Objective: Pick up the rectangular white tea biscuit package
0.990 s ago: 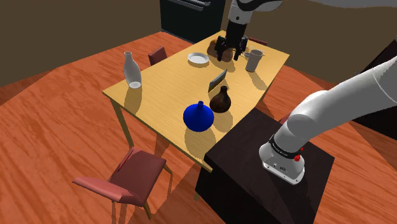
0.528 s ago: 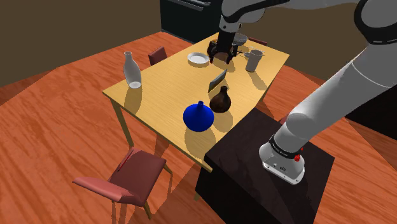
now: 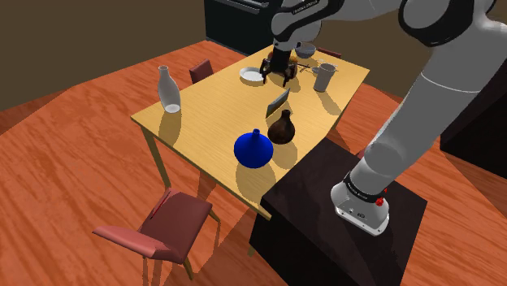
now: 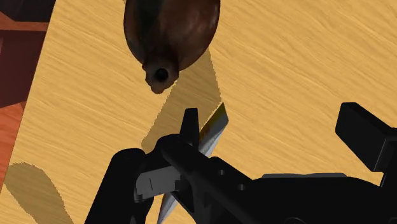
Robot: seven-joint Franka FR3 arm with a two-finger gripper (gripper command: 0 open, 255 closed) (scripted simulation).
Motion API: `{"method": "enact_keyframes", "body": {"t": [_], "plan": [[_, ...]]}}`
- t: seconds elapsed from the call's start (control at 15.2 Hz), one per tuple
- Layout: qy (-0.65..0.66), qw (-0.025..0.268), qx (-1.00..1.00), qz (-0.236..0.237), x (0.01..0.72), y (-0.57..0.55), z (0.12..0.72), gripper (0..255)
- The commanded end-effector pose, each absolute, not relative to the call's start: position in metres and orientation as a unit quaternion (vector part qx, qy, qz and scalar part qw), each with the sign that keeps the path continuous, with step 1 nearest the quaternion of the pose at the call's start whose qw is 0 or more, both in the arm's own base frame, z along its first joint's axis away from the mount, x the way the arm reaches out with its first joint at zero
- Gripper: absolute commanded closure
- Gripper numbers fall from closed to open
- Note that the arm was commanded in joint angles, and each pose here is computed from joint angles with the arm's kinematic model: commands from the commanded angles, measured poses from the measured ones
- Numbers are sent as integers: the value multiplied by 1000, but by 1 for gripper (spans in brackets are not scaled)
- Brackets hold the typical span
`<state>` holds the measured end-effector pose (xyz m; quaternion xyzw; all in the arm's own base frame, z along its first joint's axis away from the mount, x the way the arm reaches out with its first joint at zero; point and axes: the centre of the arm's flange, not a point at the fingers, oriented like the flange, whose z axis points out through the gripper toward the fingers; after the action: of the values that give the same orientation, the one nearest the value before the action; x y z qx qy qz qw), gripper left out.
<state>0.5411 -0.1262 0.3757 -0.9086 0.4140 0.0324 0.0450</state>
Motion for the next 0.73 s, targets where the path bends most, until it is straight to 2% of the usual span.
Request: {"method": "enact_keyframes", "body": {"t": [0.0, 0.66], "plan": [[443, 43, -895, 32, 552, -147, 358, 0], [573, 36, -818, 31, 595, -236, 274, 0]]}}
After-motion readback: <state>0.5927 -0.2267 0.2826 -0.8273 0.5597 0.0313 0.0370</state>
